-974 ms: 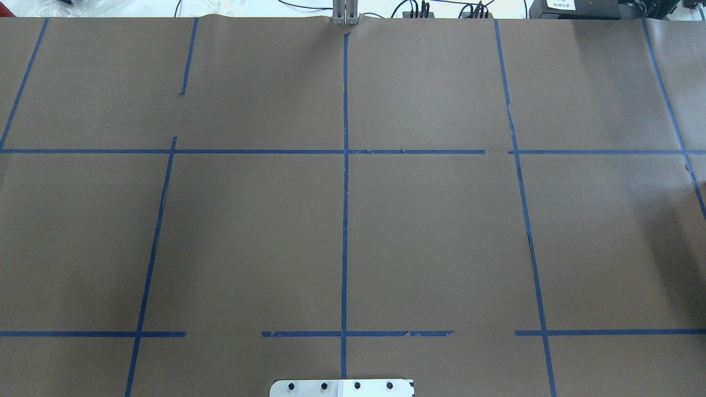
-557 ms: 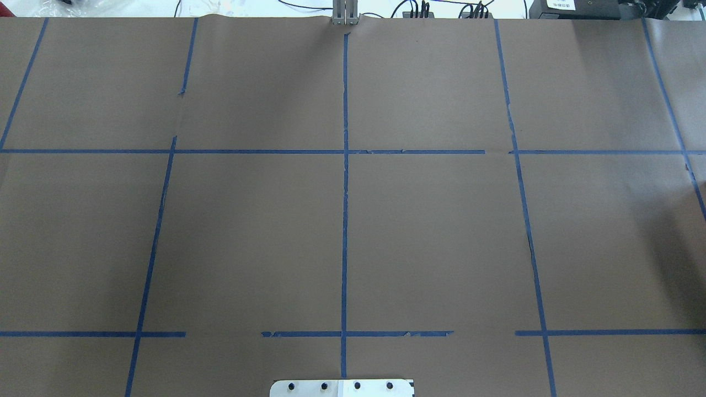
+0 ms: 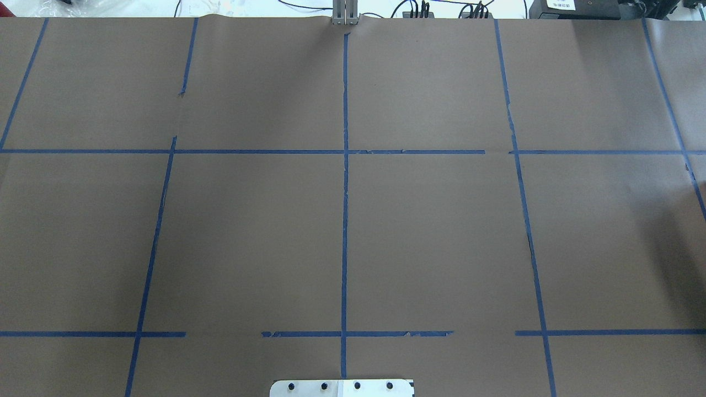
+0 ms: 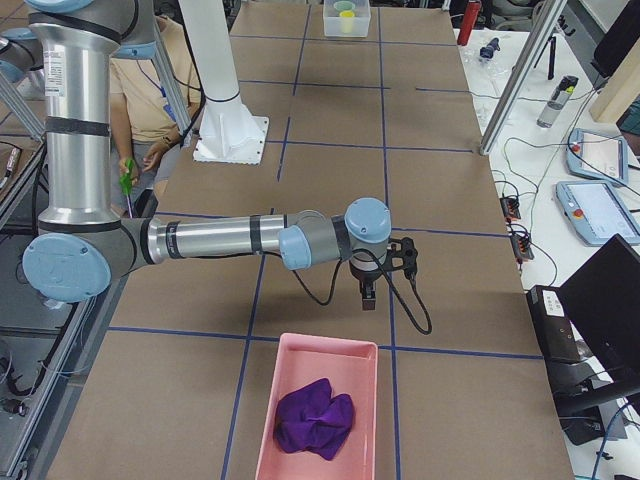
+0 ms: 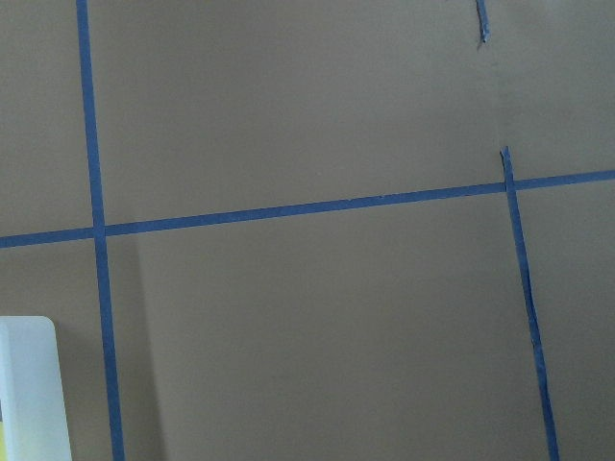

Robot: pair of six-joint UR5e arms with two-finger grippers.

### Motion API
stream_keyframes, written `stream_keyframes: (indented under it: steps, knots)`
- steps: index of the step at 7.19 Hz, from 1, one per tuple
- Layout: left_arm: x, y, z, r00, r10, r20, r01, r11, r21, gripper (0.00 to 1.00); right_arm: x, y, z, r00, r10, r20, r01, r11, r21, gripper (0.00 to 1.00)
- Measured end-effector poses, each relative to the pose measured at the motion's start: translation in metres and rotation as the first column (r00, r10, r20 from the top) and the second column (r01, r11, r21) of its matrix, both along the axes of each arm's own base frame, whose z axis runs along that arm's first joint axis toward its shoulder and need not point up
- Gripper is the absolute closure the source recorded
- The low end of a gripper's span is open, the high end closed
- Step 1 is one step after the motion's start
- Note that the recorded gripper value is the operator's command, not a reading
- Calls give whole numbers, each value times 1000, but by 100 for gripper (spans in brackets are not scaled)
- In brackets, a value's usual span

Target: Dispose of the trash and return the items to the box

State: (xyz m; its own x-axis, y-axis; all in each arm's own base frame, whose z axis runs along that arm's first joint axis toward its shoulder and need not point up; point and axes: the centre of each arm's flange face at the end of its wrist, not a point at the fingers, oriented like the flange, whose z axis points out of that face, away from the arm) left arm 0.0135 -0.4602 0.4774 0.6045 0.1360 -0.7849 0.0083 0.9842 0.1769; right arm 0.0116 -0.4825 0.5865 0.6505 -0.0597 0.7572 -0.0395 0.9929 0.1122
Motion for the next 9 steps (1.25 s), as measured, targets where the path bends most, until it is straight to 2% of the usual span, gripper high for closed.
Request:
stream_keyframes:
  steps: [3,5,8,9]
  knots:
    - [0,-1,3,1000,5,1,-5,1000,1,0,0,6,-5,1000,-1,7,1,1000,6,0]
    - [6,-1,7,999,35,4,-36,999,20,0,-3,3,-7,1000,-7,8,7,1000,5,0]
    - [23,4,15,997,78,2,-78,996,41,0,-5,-5,-15,1000,-21,5,21,999,-30,0]
    - [24,5,20,997,80,1,-80,996,48,0,-6,-6,-18,999,-35,6,35,999,-23,0]
